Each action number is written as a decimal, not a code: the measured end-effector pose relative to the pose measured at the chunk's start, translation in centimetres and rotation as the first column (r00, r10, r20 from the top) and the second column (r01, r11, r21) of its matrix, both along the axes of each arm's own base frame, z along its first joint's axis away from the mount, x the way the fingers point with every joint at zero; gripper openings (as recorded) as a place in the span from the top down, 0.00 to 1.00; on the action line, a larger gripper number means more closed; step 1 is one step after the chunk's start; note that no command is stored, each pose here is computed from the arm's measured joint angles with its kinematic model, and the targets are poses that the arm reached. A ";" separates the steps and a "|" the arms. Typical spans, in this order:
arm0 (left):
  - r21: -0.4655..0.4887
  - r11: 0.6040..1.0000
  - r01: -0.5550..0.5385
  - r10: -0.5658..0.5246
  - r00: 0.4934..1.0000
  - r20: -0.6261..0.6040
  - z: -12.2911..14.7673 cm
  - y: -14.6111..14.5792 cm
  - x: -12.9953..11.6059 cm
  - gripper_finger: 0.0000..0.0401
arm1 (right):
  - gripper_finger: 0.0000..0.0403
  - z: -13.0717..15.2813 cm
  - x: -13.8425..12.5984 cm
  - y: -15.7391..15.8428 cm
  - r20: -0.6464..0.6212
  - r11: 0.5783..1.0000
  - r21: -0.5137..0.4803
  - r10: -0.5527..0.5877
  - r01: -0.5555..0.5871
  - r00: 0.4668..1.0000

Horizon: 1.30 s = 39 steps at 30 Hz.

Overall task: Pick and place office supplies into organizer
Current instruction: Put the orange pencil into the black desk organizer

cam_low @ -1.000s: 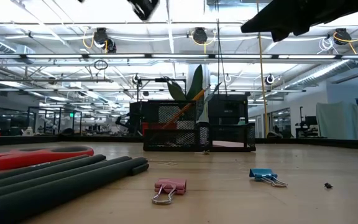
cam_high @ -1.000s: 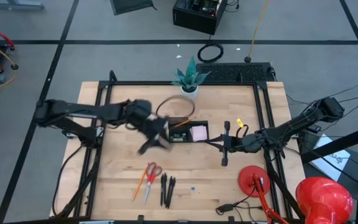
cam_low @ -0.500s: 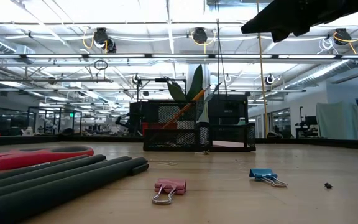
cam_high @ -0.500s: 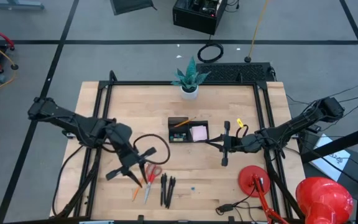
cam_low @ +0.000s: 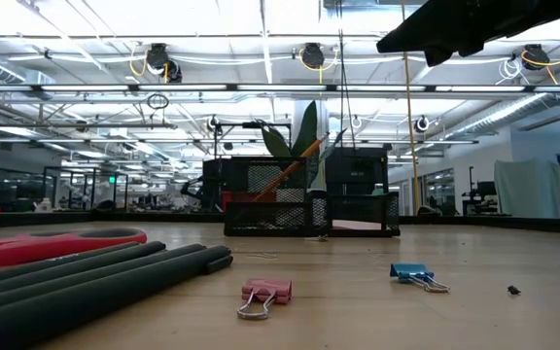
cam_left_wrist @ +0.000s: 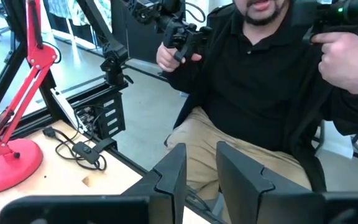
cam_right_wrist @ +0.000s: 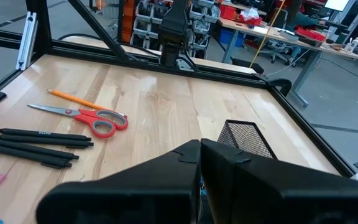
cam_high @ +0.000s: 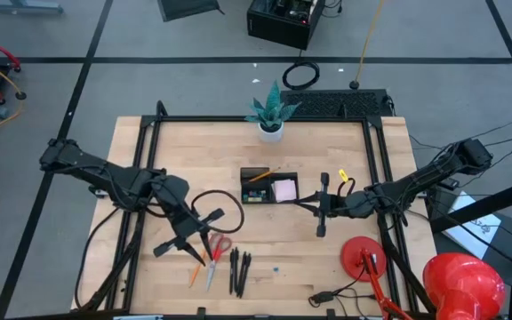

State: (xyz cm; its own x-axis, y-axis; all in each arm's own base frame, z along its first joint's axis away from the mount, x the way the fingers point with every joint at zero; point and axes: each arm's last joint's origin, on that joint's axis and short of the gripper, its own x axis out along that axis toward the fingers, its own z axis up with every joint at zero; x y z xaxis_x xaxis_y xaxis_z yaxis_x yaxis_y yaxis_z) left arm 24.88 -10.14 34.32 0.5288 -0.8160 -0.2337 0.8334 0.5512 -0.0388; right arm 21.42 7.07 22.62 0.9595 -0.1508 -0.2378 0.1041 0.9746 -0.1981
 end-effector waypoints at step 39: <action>0.199 0.579 -0.790 0.774 0.456 -0.440 -10.4 0.9 -1.3 0.78 | 0.99 0.0 0.0 0.0 0.007 0.999 0.051 -0.010 0.009 1.000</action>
